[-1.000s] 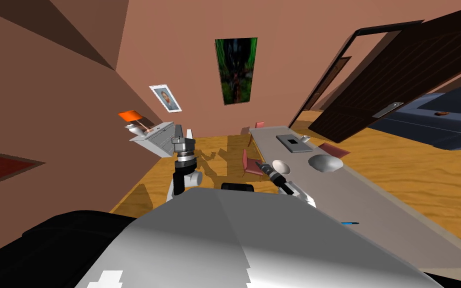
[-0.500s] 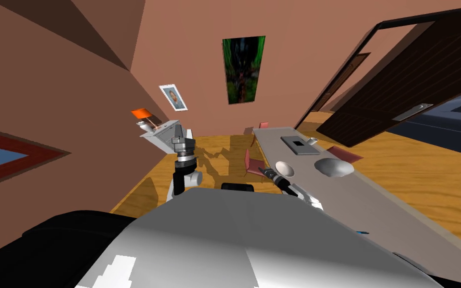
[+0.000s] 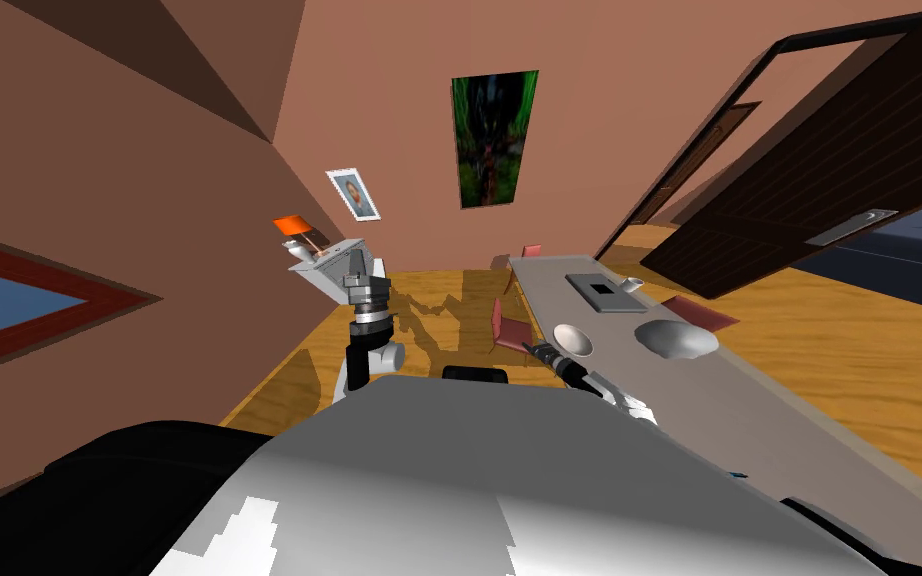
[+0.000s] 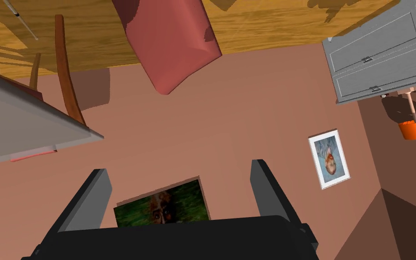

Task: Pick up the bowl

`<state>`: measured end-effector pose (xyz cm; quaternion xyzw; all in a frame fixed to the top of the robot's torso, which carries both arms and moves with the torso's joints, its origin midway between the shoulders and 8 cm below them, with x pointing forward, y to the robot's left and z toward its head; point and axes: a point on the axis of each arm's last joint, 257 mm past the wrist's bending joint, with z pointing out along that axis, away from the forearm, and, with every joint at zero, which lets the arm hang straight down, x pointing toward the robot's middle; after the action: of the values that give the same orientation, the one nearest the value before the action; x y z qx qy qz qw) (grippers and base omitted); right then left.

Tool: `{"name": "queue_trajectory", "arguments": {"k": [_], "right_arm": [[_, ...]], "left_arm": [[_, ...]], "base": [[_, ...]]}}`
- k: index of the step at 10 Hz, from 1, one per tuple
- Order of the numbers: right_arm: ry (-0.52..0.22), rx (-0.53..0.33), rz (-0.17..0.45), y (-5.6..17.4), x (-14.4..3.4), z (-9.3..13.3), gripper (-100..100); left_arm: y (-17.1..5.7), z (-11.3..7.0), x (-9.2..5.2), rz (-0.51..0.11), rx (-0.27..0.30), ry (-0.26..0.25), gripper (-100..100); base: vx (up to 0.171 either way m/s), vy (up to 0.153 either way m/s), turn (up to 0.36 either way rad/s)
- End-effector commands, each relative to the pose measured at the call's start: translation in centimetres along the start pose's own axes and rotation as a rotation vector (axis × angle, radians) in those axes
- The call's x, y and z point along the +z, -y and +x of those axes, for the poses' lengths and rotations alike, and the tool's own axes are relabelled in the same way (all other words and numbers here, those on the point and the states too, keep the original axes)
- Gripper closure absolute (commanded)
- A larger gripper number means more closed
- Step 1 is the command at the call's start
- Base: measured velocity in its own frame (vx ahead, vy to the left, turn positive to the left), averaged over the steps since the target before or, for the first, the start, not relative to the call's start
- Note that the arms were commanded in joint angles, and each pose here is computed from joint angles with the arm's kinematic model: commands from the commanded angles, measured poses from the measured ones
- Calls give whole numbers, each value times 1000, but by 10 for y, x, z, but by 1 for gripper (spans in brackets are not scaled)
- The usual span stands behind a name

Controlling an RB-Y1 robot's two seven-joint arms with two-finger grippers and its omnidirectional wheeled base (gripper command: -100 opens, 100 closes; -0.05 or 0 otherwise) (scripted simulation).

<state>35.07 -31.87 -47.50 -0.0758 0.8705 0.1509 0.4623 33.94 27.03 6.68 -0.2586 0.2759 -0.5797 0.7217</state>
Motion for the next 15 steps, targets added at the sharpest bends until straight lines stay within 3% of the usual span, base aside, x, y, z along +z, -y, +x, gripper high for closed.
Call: {"name": "queue_trajectory", "arguments": {"k": [1,4,6,7,9,11,15], "right_arm": [[-49,-67,10,14,-4,14,-100],[-137,-121,56,45,-19,45,-100],[-238,-237,87,81,-39,68,-100],[-263,-232,108,91,-47,78,-100],[-362,-335,140,128,-72,96,-100],[-365,-334,143,129,-73,97,-100],[-429,-376,171,153,-93,110,-100]], "left_arm": [[0,0,0,0,0,0,0],[0,0,0,0,0,0,0],[0,0,0,0,0,0,0],[0,0,0,0,0,0,0],[0,0,0,0,0,0,0],[0,0,0,0,0,0,0],[0,0,0,0,0,0,0]], "base": [[-13,9,156],[-13,4,101],[-13,7,150],[-7,2,97],[-4,1,159],[0,-4,30],[1,-2,44]]}}
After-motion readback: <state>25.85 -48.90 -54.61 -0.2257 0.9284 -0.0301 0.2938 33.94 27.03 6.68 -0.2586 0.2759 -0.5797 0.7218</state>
